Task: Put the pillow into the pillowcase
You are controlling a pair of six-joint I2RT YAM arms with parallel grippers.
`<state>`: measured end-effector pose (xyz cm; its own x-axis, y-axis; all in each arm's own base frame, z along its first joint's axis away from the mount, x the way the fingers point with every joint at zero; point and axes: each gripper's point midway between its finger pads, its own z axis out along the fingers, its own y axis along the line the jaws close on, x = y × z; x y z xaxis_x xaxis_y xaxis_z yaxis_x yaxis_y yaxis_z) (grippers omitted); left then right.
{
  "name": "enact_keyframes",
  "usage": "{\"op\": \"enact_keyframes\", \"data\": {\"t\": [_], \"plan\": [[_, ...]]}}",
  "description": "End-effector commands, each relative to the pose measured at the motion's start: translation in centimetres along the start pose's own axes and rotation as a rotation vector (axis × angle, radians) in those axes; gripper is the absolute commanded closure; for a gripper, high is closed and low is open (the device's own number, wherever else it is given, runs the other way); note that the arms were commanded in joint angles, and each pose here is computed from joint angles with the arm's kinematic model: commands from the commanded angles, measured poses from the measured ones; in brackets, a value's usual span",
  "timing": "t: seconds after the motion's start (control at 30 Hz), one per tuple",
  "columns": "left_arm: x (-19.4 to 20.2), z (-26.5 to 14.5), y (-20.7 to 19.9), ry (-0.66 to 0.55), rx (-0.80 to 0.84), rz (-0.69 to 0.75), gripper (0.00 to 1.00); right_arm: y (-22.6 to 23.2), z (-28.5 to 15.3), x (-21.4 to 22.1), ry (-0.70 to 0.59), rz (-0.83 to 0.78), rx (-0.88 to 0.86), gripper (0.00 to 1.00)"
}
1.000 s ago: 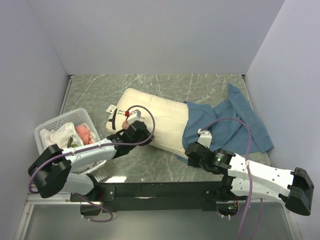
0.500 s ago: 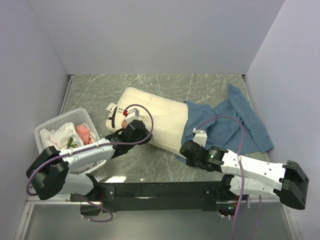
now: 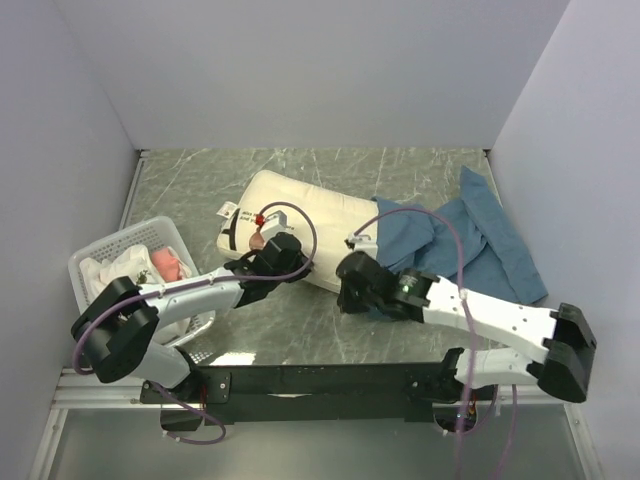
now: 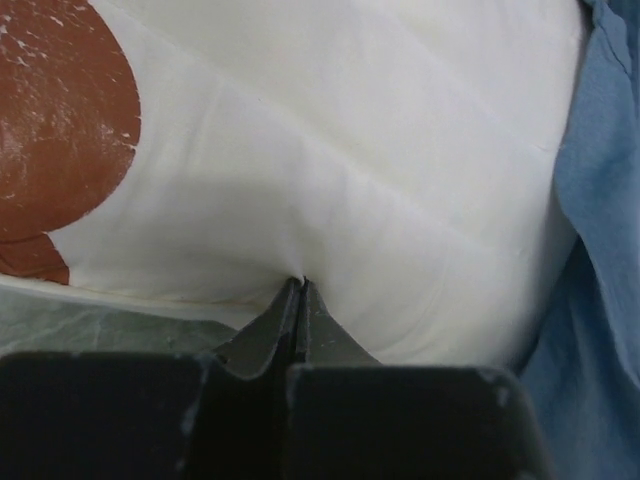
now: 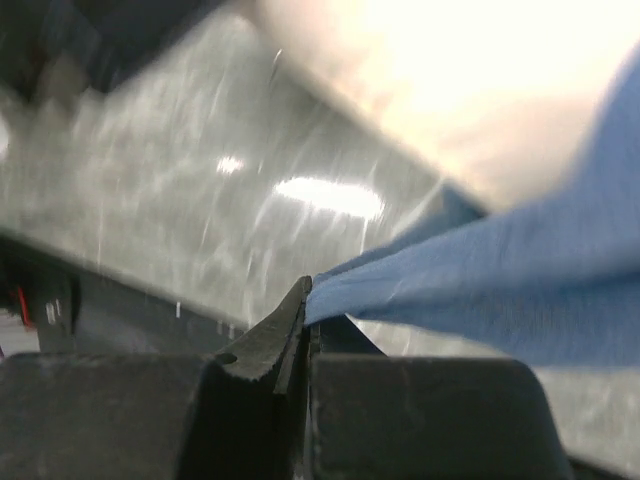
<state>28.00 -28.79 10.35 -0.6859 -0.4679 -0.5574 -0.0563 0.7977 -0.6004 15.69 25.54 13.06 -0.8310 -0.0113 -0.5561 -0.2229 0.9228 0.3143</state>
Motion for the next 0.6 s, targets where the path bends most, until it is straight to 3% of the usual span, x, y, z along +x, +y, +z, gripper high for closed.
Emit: {"op": "enact_keyframes", "data": {"t": [0.0, 0.13, 0.17, 0.2, 0.23, 0.27, 0.3, 0.33, 0.43, 0.53, 0.57], "plan": [[-0.7, -1.3, -5.6, -0.028, 0.185, -0.07, 0.99, 1.0, 3.2, -3.8, -0.023, 0.049, -0.104, 1.0], [1.9, -1.8, -4.9, 0.022, 0.176, -0.093, 0.99, 1.9, 4.4, -2.5, 0.027, 0.053, -0.132, 1.0], [2.4, -1.8, -3.8, 0.034, 0.155, -0.1, 0.99, 2.1, 4.1, -2.2, 0.013, 0.046, -0.131, 0.97], [2.5, -2.0, -3.4, 0.031, 0.148, -0.106, 0.99, 1.6, 4.0, -1.9, 0.013, 0.053, -0.115, 0.85], [2.1, -2.6, -3.2, 0.023, 0.146, -0.108, 0.95, 1.3, 3.7, -1.9, 0.006, 0.054, -0.106, 0.8], [1.9, -2.9, -2.8, 0.009, 0.132, -0.107, 0.87, 0.6, 2.7, -2.5, -0.027, 0.055, -0.087, 0.75], [1.5, -3.3, -2.8, 0.0, 0.13, -0.105, 0.75, 0.4, 2.1, -2.8, -0.046, 0.05, -0.083, 0.62], [0.7, -4.2, -3.2, -0.019, 0.146, -0.093, 0.53, 0.0, 1.3, -3.2, -0.068, 0.051, -0.075, 0.56], [-2.2, -6.1, -2.7, -0.109, 0.094, -0.055, 0.24, -0.6, -1.9, -5.6, -0.168, 0.057, -0.067, 0.38], [-7.0, -7.9, -1.6, -0.247, -0.024, -0.004, 0.09, -1.4, -4.1, -9.1, -0.262, 0.069, -0.035, 0.35], [-9.0, -8.8, -2.0, -0.269, -0.045, 0.004, 0.07, -1.9, -3.8, -9.5, -0.252, 0.044, -0.007, 0.35]]}}
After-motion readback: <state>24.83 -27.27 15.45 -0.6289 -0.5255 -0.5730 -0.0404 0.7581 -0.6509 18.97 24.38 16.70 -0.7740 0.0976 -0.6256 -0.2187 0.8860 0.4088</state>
